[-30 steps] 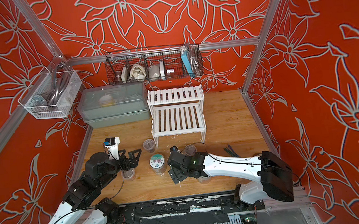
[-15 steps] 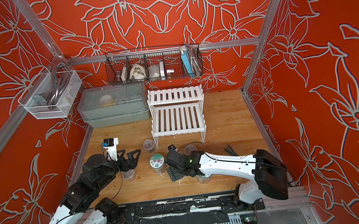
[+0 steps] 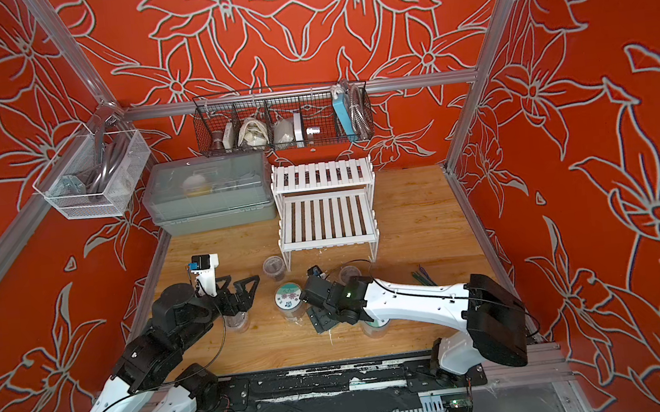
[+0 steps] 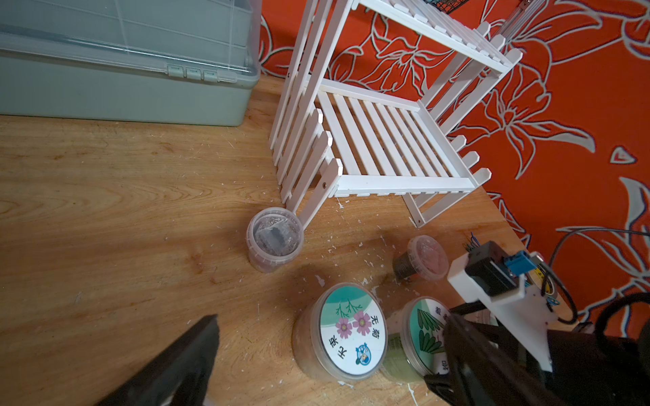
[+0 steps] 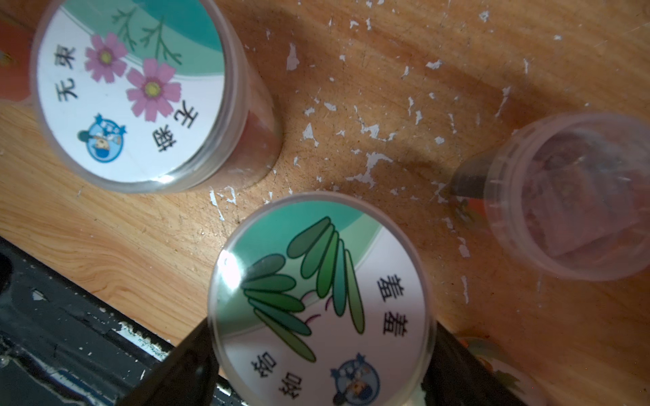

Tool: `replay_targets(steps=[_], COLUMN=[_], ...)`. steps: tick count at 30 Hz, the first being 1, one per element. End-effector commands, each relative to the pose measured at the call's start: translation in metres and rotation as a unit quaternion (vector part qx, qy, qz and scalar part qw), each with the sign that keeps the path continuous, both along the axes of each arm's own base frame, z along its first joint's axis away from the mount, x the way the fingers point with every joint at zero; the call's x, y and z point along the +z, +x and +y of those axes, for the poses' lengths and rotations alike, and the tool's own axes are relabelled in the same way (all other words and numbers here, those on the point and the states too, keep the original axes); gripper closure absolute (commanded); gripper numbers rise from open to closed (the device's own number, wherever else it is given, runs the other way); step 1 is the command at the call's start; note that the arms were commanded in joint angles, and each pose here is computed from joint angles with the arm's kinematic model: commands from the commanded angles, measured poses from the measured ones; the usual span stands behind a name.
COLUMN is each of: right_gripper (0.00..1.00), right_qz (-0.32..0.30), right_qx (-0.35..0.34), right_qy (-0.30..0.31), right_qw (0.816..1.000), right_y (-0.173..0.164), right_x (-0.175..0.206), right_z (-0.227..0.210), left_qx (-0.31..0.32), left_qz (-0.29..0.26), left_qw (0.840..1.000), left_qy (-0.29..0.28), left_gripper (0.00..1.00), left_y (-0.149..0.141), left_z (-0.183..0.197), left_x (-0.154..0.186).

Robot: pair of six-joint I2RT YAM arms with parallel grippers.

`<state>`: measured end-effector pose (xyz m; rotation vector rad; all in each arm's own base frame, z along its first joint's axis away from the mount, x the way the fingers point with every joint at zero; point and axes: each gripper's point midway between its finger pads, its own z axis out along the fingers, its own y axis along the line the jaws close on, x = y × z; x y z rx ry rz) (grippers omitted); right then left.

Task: Place the seed container on the shelf
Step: Pick up the seed jar at the center of the board.

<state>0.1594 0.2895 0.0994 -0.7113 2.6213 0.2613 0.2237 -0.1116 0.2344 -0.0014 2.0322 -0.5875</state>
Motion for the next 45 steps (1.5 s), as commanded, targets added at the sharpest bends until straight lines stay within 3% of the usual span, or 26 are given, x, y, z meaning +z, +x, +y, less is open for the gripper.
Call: replay_targets(steps=[1, 11, 17, 22, 28, 36, 45], right_gripper=[0.36, 0.41, 0.45, 0.46, 0.46, 0.46, 0.47], right_qz=[-0.034, -0.061, -0.057, -0.048, -0.051, -0.029, -0.026], right_qx=[0.006, 0.008, 0.017, 0.036, 0.047, 0.057, 0.066], right_qy=[0.013, 0.076, 0.122, 0.135, 0.144, 0.145, 0.160], right_qw=[0.999, 0.995, 0.991, 0.989, 0.987, 0.987, 0.985], right_y=[0.008, 0.014, 0.013, 0.006, 0.002, -0.005, -0.008], right_x=[0.033, 0.113, 0.156, 0.181, 0.199, 0.198, 0.205], right_z=[-0.002, -0.029, -0.044, -0.055, -0.062, -0.063, -0.059], left_qx=[-0.007, -0.126, -0.257, -0.330, -0.394, -0.490, -0.518], left_qz=[-0.005, -0.019, -0.040, -0.069, -0.106, -0.142, -0.117], left_qw=[1.000, 0.991, 0.961, 0.939, 0.912, 0.860, 0.848], left_qy=[-0.010, -0.051, -0.091, -0.066, -0.037, -0.020, -0.011], left_gripper=[0.01, 0.01, 0.01, 0.01, 0.01, 0.01, 0.01], left_y=[0.002, -0.003, -0.014, -0.026, -0.034, -0.055, -0.052], left_z=[-0.004, -0.049, -0.095, -0.128, -0.154, -0.186, -0.209], left_x=[0.001, 0.015, 0.034, 0.039, 0.053, 0.068, 0.045])
